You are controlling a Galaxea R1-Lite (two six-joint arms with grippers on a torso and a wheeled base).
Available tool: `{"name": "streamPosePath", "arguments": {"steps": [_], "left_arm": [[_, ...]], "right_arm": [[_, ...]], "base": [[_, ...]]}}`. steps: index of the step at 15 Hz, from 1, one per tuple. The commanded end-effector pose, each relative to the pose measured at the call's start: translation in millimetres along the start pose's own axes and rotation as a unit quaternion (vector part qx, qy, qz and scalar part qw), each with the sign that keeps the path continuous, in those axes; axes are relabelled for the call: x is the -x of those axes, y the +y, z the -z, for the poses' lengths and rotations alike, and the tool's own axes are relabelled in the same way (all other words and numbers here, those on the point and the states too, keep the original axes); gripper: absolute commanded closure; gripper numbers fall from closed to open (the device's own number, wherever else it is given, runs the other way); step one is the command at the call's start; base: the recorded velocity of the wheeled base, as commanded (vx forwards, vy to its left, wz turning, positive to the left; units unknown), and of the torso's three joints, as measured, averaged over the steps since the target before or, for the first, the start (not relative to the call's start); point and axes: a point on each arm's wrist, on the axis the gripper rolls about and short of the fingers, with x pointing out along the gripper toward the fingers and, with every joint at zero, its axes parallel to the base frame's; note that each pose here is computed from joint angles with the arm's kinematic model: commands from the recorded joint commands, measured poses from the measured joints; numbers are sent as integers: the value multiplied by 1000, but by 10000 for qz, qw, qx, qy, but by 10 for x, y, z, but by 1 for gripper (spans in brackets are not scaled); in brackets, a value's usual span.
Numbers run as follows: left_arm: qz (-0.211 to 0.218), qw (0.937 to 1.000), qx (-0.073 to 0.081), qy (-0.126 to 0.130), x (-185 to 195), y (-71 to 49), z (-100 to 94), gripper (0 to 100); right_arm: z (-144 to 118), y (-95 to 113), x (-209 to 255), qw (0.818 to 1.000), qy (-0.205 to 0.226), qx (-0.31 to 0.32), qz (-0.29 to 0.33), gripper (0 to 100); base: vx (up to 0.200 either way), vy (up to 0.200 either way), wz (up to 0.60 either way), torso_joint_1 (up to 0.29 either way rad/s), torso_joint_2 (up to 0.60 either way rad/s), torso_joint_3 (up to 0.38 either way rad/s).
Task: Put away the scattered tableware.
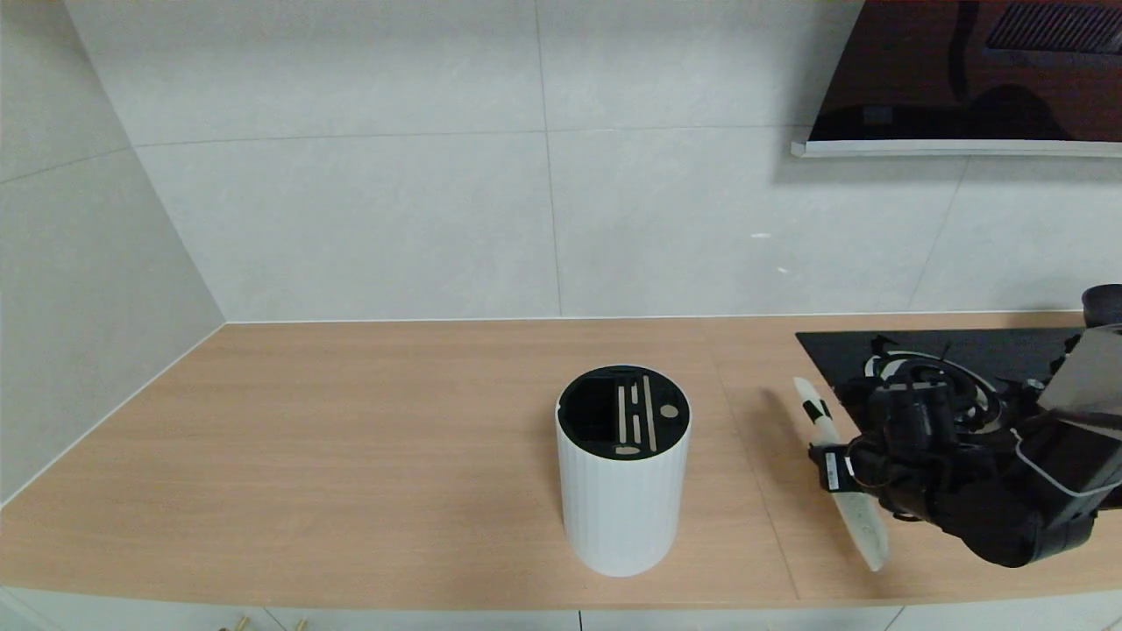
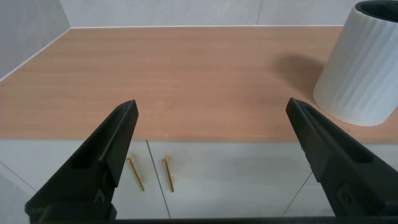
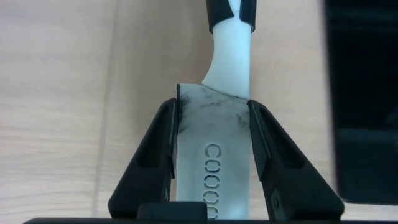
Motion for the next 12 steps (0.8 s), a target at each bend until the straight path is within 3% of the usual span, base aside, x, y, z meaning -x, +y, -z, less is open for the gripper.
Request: {"name": "streamPosePath", "arguments": {"steps": [1, 5, 6, 8, 9, 12], "left_arm": [[-3, 10000, -2, 1, 0, 0, 0, 0], [12, 10000, -40, -6, 0, -1, -2, 0], [28, 9999, -109, -14, 1, -1, -6, 0], [617, 9979, -62, -194, 56, -21, -303, 0], [1084, 9941, 39, -70, 68, -33, -528, 0], [2146, 9741, 202, 684, -230, -90, -1201, 0]], "right_arm": [[-215, 5, 260, 9990, -438, -48, -77, 100], [-501, -8, 648, 9939, -1085, -133, -156, 100], [-617, 29, 798, 9900, -1377, -142, -261, 100], [-777, 69, 966, 9836, -1755, -165, -380, 100], [-880, 93, 1012, 9803, -1916, -183, -436, 100], [-1234, 280, 1213, 9676, -2391, -176, -786, 100]], "base": [[0, 0, 0, 0, 0, 0], [0, 0, 0, 0, 0, 0], [0, 0, 0, 0, 0, 0], [0, 0, 0, 0, 0, 0], [0, 0, 0, 0, 0, 0], [0, 0, 0, 0, 0, 0]]}}
